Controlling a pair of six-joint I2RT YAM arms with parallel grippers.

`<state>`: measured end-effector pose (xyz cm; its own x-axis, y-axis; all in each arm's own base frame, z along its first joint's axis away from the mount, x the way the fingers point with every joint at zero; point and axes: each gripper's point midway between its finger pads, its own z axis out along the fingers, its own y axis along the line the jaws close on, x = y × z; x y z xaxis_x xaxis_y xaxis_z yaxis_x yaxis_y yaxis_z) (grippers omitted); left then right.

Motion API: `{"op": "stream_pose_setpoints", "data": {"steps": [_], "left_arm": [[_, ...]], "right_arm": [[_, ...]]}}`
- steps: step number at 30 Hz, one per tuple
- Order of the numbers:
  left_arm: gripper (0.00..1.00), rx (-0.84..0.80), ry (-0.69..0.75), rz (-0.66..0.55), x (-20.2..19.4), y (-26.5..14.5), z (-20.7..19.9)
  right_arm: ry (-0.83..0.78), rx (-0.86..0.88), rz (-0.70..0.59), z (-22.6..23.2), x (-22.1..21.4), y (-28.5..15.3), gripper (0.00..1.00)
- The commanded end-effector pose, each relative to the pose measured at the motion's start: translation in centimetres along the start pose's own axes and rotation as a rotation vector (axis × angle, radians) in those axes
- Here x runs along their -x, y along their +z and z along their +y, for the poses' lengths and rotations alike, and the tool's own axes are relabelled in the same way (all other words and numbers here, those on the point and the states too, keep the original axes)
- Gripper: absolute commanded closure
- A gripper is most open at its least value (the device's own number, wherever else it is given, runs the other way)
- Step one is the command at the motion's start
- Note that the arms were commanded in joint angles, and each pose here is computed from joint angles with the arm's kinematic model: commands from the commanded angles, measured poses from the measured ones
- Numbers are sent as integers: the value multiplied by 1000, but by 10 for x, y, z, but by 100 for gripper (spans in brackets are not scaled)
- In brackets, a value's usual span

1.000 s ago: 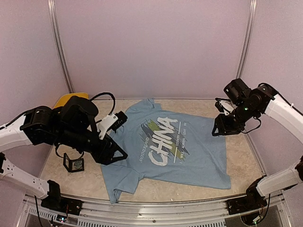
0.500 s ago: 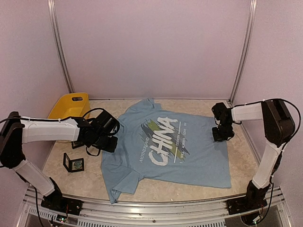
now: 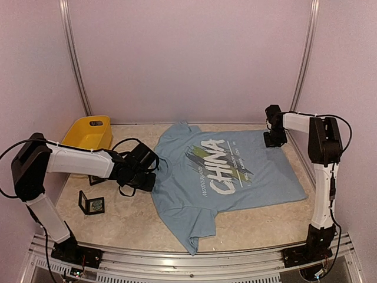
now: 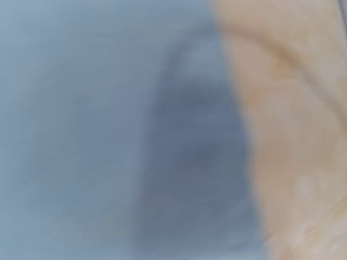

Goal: Pin the brooch onto the clothing

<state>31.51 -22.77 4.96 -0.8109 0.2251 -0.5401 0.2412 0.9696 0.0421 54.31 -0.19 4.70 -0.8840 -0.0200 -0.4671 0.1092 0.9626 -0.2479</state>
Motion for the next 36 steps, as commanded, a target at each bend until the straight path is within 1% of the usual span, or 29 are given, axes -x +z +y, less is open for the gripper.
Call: {"op": "stream_pose_setpoints", "data": {"steps": [1,3,5,6,8,9,11,13,14,17,19,23,26,30,31,34,35,36], "left_arm": [[74,-54,28,-45,11,-7,-31],[74,-72,48,-49,8,-9,-40],[74,-98,48,-49,5,-9,-44],[74,-109,45,-48,2,-8,-44],[74,-115,33,-46,-1,-5,-41],[74,-118,32,-42,-2,-3,-41],[74,-119,41,-33,-4,2,-41],[74,-111,55,-37,-5,7,-41],[73,-92,59,-33,-9,13,-38],[74,-45,59,15,-21,27,-30],[74,-56,68,32,-29,30,-35],[73,-82,71,29,-36,28,-46],[73,-96,61,32,-37,27,-50],[73,-82,59,22,-34,25,-48],[73,-84,57,16,-33,23,-48],[73,-86,56,14,-31,23,-47],[73,-79,56,19,-32,24,-45],[73,-69,54,25,-32,25,-42]], "right_arm": [[-204,269,-138,94,9,-107,100],[-349,503,-203,163,-27,-167,100],[-461,759,-203,214,-83,-219,100],[-499,835,-182,229,-113,-236,97],[-537,925,-123,248,-169,-256,93],[-559,956,-109,253,-190,-266,89],[-594,957,-86,260,-228,-273,80],[-587,946,-55,262,-258,-270,64],[-557,927,-23,261,-270,-264,61],[-476,888,103,260,-301,-248,59],[-461,883,165,262,-317,-245,58],[-479,945,183,277,-340,-254,56],[-480,977,221,290,-353,-252,60],[-491,967,262,291,-363,-244,71],[-493,967,266,290,-364,-244,75],[-496,889,293,277,-367,-237,95],[-499,857,315,269,-371,-233,100],[-499,831,340,262,-376,-231,100]]}}
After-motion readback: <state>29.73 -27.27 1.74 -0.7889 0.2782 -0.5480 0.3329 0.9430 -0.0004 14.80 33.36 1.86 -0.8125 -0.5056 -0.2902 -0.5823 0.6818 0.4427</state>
